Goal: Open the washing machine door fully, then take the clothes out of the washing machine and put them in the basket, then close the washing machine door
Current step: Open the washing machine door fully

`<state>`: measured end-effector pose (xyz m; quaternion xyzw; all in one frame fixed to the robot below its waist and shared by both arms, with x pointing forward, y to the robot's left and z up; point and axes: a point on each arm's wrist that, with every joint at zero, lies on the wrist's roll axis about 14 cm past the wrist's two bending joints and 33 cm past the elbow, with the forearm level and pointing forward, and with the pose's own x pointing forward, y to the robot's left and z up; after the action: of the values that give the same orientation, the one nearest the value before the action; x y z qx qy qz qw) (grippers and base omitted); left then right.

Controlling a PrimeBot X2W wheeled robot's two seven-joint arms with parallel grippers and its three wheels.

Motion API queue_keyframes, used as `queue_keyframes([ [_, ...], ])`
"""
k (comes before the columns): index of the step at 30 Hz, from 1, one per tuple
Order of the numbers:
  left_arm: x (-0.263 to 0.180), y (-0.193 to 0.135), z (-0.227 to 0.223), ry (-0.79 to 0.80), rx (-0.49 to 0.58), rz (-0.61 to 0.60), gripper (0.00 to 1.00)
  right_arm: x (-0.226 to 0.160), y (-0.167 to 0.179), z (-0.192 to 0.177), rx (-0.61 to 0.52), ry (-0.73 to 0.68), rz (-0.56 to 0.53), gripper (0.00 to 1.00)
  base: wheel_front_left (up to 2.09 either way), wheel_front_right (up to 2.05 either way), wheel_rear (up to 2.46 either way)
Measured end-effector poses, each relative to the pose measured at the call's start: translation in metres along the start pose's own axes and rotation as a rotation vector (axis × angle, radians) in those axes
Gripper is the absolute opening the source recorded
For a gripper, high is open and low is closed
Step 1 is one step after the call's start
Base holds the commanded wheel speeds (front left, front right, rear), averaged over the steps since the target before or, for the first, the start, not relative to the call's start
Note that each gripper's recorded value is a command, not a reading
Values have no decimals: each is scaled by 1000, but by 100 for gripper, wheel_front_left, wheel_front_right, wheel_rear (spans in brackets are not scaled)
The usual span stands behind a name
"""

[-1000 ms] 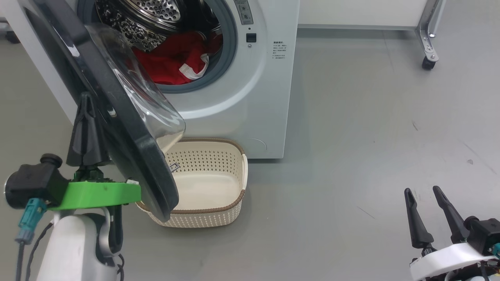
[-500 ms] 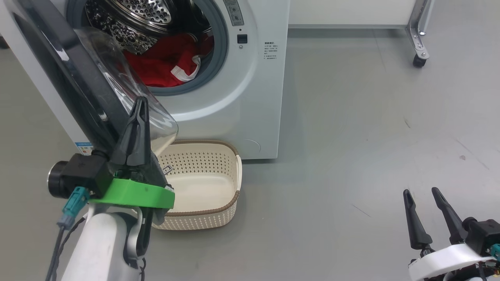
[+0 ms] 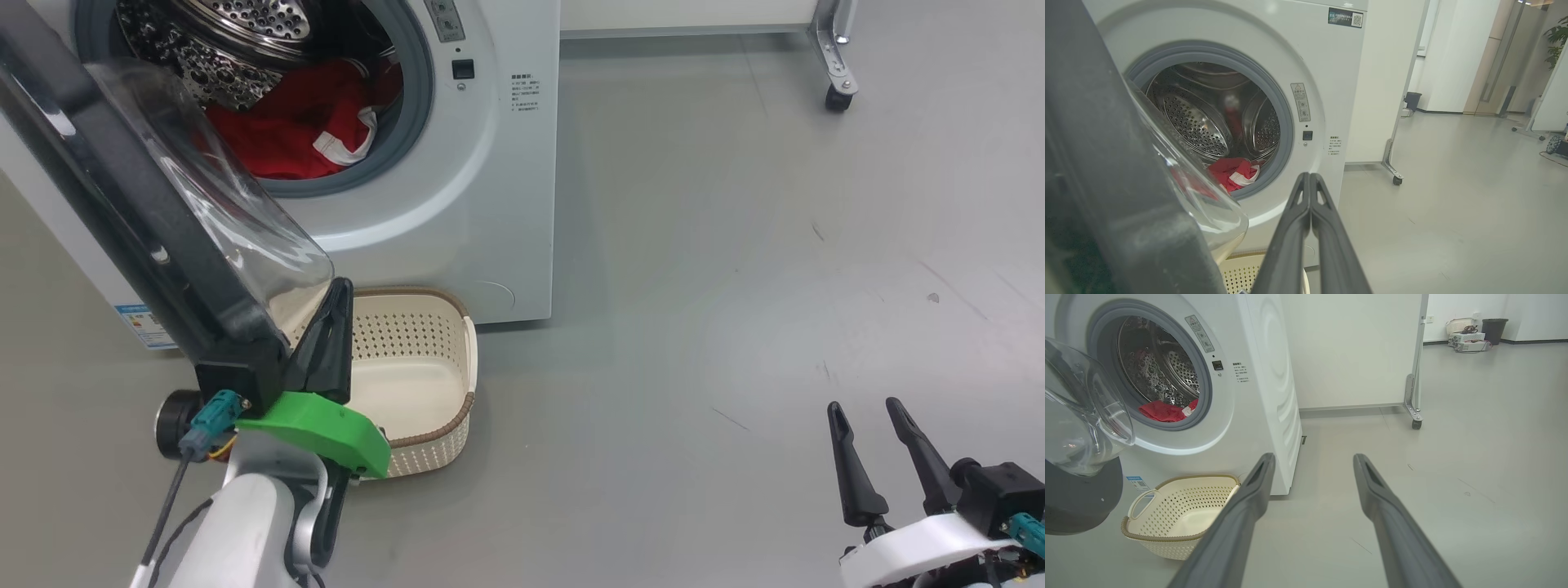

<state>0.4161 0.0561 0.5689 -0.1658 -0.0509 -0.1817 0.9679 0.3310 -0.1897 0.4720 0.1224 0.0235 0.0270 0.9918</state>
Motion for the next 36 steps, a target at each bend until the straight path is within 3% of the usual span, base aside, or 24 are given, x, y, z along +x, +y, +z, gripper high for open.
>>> queue_keyframes([
  [1, -6, 9, -43, 155, -22, 47, 0, -2, -9, -1, 2, 3, -26, 100, 0, 0, 0],
  [5, -8, 16, -52, 184, -35, 81, 0, -3, -9, -1, 3, 4, -29, 100, 0, 0, 0],
  [24, -16, 42, -66, 222, -28, 169, 0, 6, -12, -6, 11, 15, -39, 100, 0, 0, 0],
  [36, -29, 56, -61, 196, -44, 228, 0, 19, 6, -9, 18, 26, 21, 100, 0, 0, 0],
])
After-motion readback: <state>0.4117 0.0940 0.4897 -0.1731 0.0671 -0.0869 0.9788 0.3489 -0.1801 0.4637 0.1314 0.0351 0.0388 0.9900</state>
